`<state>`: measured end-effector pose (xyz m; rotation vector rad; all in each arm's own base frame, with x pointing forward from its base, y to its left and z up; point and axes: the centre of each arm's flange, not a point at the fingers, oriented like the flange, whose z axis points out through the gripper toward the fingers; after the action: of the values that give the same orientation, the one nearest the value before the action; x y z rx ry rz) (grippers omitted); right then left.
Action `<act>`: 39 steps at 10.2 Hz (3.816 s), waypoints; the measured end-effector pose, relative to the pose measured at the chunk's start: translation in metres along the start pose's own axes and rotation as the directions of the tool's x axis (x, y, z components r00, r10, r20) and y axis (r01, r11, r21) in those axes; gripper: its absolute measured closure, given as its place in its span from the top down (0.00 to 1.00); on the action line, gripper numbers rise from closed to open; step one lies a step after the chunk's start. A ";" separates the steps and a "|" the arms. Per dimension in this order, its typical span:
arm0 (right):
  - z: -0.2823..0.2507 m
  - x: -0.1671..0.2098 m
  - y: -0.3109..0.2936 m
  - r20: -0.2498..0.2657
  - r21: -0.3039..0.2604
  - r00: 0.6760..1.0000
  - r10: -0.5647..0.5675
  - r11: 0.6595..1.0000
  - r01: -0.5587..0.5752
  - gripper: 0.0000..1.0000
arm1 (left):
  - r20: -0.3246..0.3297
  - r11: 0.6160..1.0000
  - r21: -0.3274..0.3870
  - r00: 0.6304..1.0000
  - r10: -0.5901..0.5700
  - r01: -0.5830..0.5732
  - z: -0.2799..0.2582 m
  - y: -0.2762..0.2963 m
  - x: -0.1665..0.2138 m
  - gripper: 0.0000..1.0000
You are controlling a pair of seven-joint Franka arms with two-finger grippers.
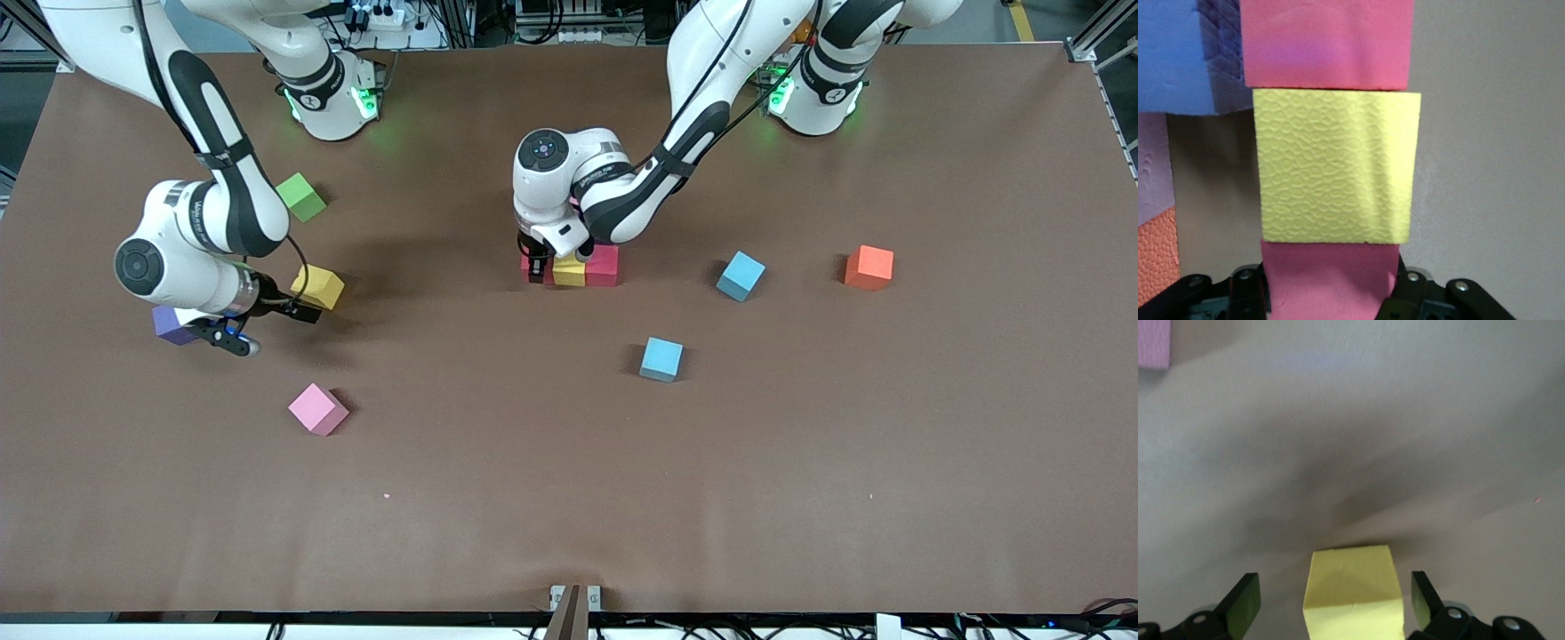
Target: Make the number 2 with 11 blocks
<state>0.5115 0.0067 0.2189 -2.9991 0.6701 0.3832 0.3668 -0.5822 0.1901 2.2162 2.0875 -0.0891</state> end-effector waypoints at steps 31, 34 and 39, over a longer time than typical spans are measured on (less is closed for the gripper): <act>-0.008 -0.028 -0.075 0.158 0.028 0.949 -0.272 0.962 0.272 0.59 | 0.018 -0.015 0.114 -0.013 1.000 -0.993 -0.055 0.194 0.197 1.00; -0.051 -0.034 -0.183 0.143 0.019 0.892 -0.429 0.902 0.431 0.59 | 0.047 -0.101 0.127 -0.096 0.994 -0.987 -0.039 0.195 0.207 1.00; -0.004 -0.058 -0.309 0.163 0.013 0.854 -0.495 0.866 0.500 0.59 | 0.065 -0.113 0.134 -0.105 0.992 -0.985 -0.026 0.195 0.214 1.00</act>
<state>0.5930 0.3095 0.2340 -2.9668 -0.1378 0.5899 0.5736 -0.3788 0.1984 3.1624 -0.2692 -0.0346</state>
